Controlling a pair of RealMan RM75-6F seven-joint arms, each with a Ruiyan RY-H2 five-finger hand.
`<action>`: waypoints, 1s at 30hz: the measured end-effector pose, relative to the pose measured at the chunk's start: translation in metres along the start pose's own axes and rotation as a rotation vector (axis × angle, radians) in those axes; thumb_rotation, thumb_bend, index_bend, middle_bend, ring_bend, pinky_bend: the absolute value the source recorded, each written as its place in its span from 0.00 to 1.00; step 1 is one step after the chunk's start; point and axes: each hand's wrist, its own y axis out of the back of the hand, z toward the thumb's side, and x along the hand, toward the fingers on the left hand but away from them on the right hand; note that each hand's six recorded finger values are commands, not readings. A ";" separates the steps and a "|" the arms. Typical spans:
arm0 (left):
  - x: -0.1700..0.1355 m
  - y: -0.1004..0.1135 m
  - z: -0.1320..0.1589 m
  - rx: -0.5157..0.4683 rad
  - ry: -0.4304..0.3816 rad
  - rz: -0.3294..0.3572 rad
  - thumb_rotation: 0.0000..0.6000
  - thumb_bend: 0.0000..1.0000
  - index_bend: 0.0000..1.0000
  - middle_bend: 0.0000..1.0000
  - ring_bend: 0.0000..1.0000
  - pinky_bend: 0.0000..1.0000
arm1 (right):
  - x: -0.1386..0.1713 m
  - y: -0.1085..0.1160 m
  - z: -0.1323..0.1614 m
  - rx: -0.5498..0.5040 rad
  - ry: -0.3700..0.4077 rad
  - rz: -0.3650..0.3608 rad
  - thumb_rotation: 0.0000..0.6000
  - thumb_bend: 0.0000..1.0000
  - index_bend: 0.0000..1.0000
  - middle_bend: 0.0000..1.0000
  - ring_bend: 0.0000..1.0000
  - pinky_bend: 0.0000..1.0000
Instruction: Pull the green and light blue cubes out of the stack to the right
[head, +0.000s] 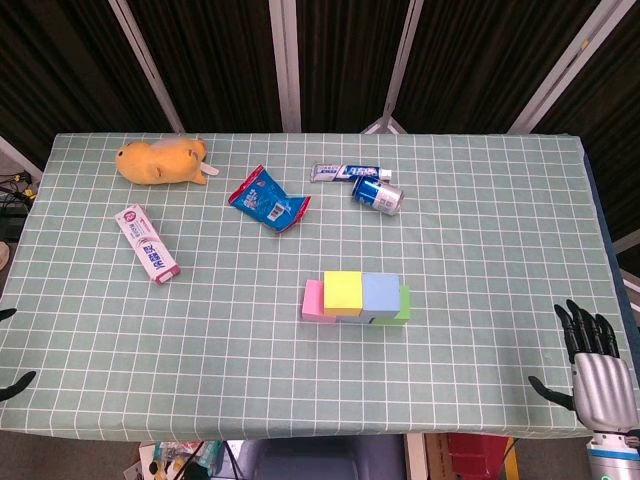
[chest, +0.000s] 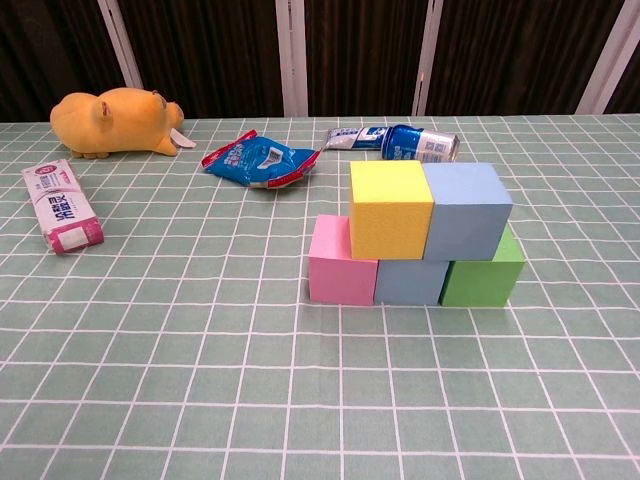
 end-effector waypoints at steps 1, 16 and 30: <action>0.000 0.000 0.000 0.001 0.000 0.001 1.00 0.13 0.21 0.00 0.00 0.00 | 0.000 -0.001 0.000 -0.010 -0.001 0.007 1.00 0.07 0.03 0.00 0.05 0.04; 0.001 -0.002 0.004 0.004 -0.006 -0.002 1.00 0.13 0.23 0.00 0.00 0.00 | -0.009 -0.017 0.000 -0.208 0.018 0.113 1.00 0.07 0.03 0.01 0.05 0.00; 0.000 -0.003 0.004 0.012 -0.003 0.002 1.00 0.13 0.23 0.00 0.00 0.00 | -0.047 -0.065 0.025 -0.454 0.070 0.317 1.00 0.07 0.03 0.01 0.05 0.00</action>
